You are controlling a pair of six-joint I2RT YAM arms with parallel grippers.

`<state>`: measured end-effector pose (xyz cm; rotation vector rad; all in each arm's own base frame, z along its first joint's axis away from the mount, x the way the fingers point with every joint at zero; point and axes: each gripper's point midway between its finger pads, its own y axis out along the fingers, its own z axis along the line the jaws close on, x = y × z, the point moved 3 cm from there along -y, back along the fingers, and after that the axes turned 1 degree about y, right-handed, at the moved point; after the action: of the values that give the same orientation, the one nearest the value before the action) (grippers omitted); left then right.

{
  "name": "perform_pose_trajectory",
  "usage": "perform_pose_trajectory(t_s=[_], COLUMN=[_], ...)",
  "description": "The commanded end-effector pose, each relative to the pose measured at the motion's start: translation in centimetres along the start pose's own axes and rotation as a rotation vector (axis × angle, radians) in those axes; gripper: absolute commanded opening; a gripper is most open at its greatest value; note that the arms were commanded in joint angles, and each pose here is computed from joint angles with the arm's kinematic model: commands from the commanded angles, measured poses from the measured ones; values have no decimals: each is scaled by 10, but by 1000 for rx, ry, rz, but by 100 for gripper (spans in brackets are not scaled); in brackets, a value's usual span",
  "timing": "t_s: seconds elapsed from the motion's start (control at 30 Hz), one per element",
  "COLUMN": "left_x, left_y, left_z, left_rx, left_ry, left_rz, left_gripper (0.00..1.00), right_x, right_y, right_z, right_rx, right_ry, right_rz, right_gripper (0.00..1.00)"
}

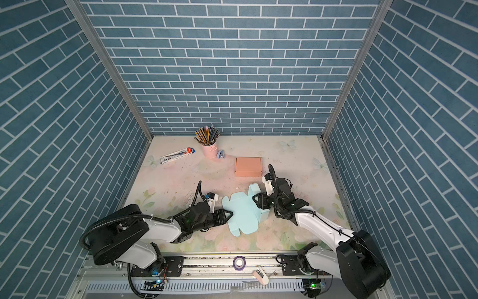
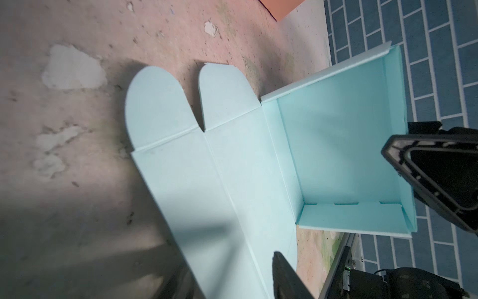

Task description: Fold the paper box

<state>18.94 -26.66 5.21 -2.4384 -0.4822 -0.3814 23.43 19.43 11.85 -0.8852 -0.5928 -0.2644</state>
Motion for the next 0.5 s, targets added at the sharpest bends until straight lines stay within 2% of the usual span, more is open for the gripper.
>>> perform_pose_trajectory(t_s=[0.0, 0.17, 0.47], left_x=[11, 17, 18], left_y=[3, 7, 6], left_z=[-23, -38, -42], left_rx=[-103, -136, -125], left_ry=[-21, -7, -4], left_rz=[-54, -60, -57], left_gripper=[46, 40, 24], right_x=[-5, -7, -4], right_y=[-2, -2, -6], right_z=[-4, -4, -2], right_rx=[-10, -8, -4], right_ry=[33, 33, 24], right_rz=[6, 9, 1], right_gripper=[55, 55, 55])
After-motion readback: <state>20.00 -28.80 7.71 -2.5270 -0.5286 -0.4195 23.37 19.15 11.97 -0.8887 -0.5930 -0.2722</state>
